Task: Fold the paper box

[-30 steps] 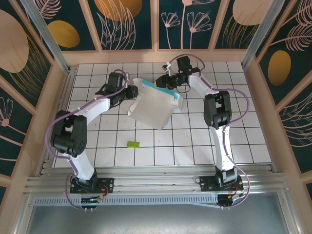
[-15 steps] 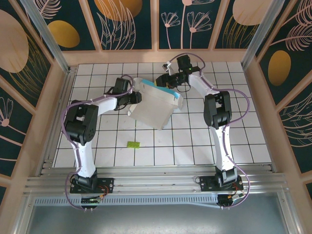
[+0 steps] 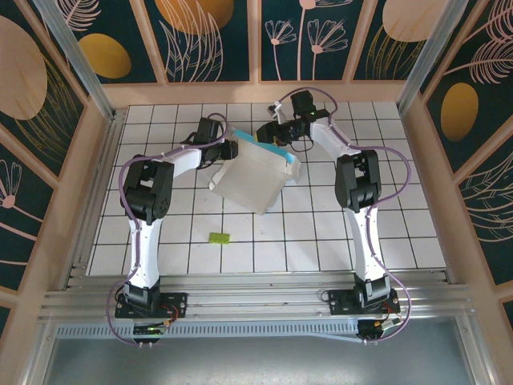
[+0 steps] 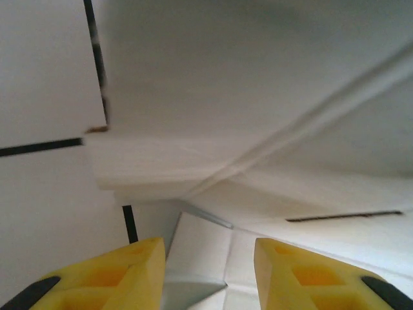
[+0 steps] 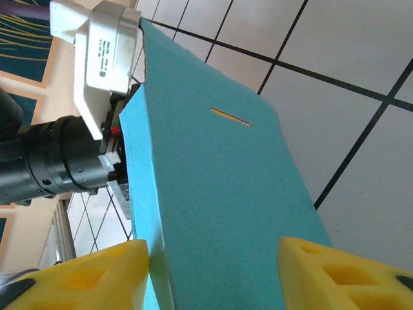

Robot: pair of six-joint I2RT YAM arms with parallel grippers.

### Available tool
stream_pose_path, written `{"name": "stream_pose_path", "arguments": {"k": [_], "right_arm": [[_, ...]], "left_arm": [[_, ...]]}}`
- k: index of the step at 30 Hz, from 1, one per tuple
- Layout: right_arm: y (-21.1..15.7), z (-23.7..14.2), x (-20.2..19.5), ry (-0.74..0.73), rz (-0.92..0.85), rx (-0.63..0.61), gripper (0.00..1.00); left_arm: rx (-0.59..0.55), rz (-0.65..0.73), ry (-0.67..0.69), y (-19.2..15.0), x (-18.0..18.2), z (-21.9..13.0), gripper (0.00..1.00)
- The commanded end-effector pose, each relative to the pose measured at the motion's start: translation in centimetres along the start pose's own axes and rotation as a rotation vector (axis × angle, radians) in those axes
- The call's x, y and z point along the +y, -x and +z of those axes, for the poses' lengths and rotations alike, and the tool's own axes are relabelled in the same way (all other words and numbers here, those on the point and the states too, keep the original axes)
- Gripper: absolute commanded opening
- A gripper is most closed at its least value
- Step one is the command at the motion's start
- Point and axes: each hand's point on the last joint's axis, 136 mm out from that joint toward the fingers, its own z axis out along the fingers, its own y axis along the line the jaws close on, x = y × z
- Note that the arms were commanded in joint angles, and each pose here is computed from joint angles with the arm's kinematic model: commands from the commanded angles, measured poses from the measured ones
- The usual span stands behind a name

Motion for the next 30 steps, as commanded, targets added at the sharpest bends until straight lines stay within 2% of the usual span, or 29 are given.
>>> {"name": "stream_pose_path", "arguments": {"k": [1, 13, 19, 22, 26, 30], "right_arm": [[-0.5, 0.1, -0.5, -0.022, 0.027, 0.020, 0.55], [-0.6, 0.4, -0.6, -0.025, 0.034, 0.023, 0.55], [-0.4, 0.2, -0.4, -0.027, 0.028, 0.017, 0.55], [-0.5, 0.3, -0.3, -0.028, 0.027, 0.020, 0.55], [-0.6, 0.2, -0.4, -0.034, 0.027, 0.023, 0.55], [-0.6, 0.3, -0.4, -0.038, 0.025, 0.023, 0.55]], "left_arm": [[0.061, 0.027, 0.044, -1.4, 0.9, 1.1, 0.42], [0.153, 0.008, -0.058, -4.1, -0.2, 2.4, 0.40], [0.167, 0.009, -0.015, -5.2, 0.8, 2.2, 0.40], [0.153, 0.022, 0.053, -5.2, 2.0, 2.1, 0.41], [0.103, 0.037, 0.075, -4.3, 2.3, 1.5, 0.50], [0.037, 0.043, 0.114, -2.8, 2.6, 0.4, 0.51]]}}
